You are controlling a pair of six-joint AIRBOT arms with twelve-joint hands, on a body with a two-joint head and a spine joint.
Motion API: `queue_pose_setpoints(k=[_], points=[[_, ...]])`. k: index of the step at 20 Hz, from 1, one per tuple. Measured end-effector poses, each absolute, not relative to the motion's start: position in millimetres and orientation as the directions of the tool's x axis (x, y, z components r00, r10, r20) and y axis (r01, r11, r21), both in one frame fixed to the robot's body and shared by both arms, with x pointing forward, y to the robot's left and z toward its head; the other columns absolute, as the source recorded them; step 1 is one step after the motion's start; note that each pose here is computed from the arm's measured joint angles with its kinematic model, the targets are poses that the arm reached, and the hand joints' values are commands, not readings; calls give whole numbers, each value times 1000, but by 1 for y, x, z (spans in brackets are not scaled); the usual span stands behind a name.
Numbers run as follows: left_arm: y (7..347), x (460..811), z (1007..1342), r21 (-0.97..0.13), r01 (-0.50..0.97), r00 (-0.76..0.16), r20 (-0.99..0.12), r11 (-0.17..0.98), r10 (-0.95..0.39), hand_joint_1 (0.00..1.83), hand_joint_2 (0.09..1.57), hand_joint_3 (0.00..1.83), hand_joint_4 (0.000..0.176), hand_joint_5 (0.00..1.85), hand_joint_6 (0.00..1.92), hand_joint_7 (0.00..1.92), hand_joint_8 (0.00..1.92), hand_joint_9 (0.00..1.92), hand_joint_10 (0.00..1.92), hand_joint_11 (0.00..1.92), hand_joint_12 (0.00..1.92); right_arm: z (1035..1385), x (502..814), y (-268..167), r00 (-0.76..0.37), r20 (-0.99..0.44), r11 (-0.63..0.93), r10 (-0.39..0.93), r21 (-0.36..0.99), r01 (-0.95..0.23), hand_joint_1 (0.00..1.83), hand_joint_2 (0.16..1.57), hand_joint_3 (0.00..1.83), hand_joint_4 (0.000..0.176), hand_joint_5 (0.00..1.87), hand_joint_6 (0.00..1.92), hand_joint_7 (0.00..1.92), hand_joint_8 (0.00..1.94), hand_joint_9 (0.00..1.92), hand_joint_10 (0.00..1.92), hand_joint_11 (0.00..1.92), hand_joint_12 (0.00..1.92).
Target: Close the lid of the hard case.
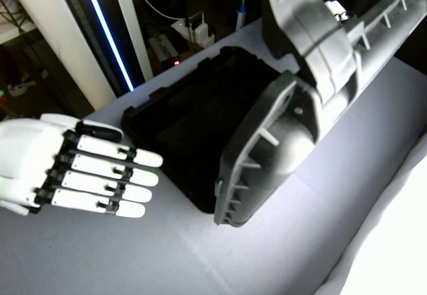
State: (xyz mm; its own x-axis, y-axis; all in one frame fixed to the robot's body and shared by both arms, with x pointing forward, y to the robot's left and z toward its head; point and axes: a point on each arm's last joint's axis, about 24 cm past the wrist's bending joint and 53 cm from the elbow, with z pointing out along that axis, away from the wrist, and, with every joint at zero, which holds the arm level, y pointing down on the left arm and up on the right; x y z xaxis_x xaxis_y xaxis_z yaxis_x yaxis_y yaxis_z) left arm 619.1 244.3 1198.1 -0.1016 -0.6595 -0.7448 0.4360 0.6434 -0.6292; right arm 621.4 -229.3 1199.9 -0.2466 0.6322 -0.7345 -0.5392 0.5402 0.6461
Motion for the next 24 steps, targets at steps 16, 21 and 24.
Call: queue_pose_setpoints(k=[16, 21, 24], points=[[266, 707, 1214, -678, 350, -30, -698, 647, -715, 201, 986, 0, 0, 0, 0, 0, 0, 0, 0, 0, 0, 1225, 713, -253, -136, -735, 616, 664, 642, -456, 0, 1186, 0, 0, 5, 2, 0, 0, 0, 0, 0, 0], [254, 734, 1232, -669, 362, -38, -706, 649, -707, 159, 992, 0, 0, 0, 0, 0, 0, 0, 0, 34, 15, 1246, 738, -244, -110, -734, 617, 670, 633, -467, 0, 1172, 0, 0, 39, 12, 6, 0, 8, 2, 57, 24], [238, 739, 1237, -643, 389, -56, -731, 660, -680, 189, 993, 0, 0, 0, 0, 0, 0, 0, 0, 42, 20, 1251, 748, -224, -124, -750, 618, 649, 616, -489, 0, 1167, 0, 8, 35, 7, 7, 3, 7, 3, 63, 26]])
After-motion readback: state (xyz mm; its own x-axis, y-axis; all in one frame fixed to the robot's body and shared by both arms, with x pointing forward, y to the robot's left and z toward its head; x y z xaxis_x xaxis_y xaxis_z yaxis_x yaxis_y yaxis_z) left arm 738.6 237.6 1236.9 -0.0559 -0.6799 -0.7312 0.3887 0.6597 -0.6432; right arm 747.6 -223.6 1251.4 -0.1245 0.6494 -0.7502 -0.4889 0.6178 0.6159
